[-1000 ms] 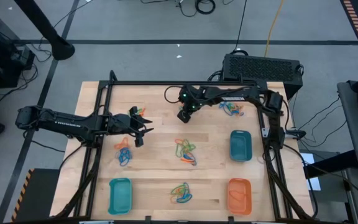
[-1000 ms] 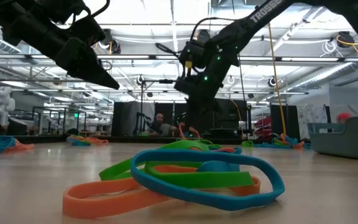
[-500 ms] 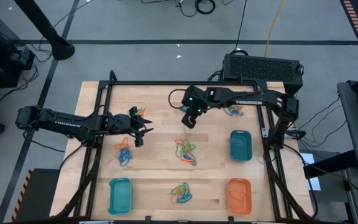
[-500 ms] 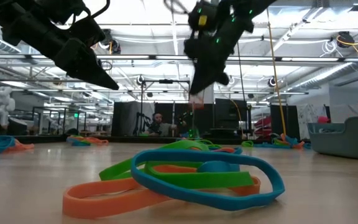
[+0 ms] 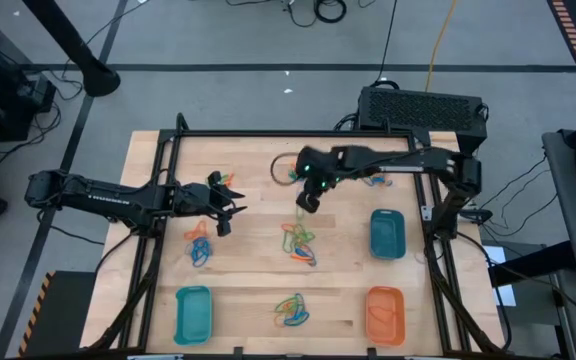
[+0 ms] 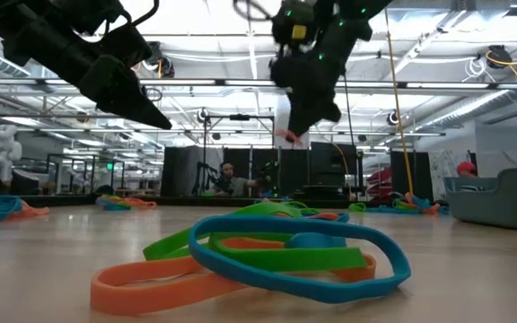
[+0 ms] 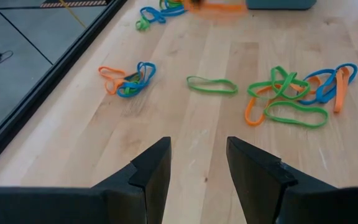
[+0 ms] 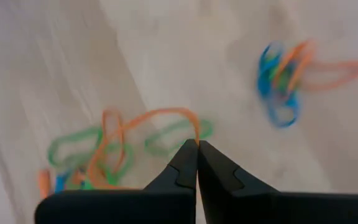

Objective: Sort rubber bands into baskets
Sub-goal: Put the orange rubber band into the orange bin

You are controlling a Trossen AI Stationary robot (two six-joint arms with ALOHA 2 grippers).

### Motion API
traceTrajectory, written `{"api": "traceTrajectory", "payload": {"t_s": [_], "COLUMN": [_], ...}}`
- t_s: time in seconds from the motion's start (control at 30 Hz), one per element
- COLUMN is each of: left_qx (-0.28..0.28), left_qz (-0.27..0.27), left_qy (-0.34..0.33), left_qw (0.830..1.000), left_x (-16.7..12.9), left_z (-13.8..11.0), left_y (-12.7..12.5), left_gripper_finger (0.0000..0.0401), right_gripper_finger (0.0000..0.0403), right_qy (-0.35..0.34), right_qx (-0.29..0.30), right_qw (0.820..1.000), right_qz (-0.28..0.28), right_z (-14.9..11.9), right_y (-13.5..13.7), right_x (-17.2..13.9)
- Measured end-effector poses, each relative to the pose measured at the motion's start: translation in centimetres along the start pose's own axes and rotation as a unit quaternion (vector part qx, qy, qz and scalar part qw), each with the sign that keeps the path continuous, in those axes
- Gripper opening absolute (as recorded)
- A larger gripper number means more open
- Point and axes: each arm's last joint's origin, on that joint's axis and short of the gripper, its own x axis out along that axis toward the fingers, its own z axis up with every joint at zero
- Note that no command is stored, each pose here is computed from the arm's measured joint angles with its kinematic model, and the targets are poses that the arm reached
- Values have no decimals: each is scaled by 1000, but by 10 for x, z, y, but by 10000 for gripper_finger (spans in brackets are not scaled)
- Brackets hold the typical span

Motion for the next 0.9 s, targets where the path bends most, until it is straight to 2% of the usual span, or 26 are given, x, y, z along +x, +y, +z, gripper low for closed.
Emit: {"api": "traceTrajectory", "payload": {"t_s": [0.2,0.43,0.67,0.9], "left_qx": [0,-8,-14,-14], "left_qz": [0,-1,-75,-139], "left_qy": [4,0,-39,-98], "left_qw": [1000,1000,996,985], "left_x": [0,0,-1,-4], "left_z": [-1,0,8,19], "left_y": [0,0,-4,-11], "left_gripper_finger": [164,164,164,164], "right_gripper_finger": [0,0,0,0], "right_qy": [49,72,129,182], "right_qx": [-17,-27,-22,-10], "right_qw": [999,997,991,983], "right_qz": [-1,8,-3,-28], "right_z": [-13,-32,-65,-103], "right_y": [20,52,83,113], "right_x": [20,-2,-29,-51]}}
